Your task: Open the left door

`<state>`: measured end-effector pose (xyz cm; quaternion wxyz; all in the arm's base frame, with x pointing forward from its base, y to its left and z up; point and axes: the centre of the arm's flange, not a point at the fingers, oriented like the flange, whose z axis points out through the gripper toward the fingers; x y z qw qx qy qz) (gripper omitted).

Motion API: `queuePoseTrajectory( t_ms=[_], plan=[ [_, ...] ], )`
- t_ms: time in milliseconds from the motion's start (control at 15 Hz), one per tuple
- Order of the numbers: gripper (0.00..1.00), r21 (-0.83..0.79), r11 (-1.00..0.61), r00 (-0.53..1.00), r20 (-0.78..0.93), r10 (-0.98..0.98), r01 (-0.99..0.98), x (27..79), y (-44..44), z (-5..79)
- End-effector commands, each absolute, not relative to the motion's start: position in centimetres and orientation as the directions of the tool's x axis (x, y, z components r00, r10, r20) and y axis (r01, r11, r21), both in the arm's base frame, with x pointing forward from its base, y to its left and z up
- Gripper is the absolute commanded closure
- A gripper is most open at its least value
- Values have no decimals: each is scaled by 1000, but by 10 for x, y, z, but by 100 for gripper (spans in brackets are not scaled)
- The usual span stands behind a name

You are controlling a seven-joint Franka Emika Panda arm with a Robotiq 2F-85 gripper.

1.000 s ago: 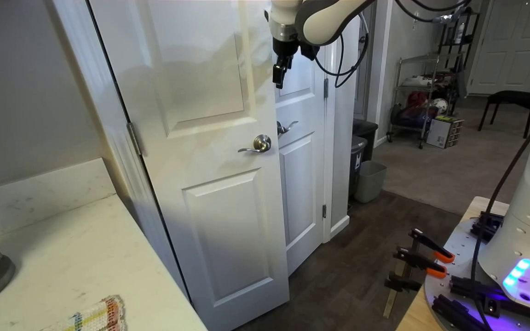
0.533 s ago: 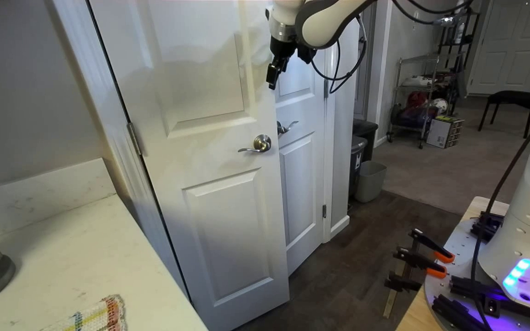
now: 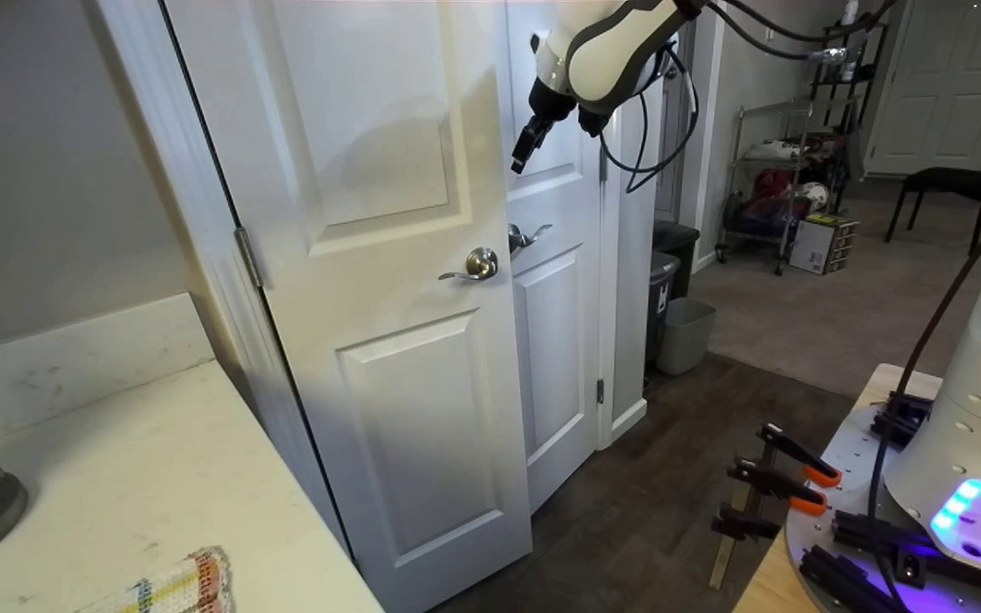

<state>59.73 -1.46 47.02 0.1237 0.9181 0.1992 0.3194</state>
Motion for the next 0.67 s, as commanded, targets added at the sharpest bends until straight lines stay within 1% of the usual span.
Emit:
queuePoseTrajectory(
  t_ms=[0,133,333,600],
  plan=[
    [0,375,-859,698,508,506,350,590,-46,479],
    [0,386,-845,671,519,530,369,593,-54,479],
    [0,358,-823,573,594,565,442,602,-63,475],
    [0,306,-782,457,673,581,543,618,-28,476]
  ],
)
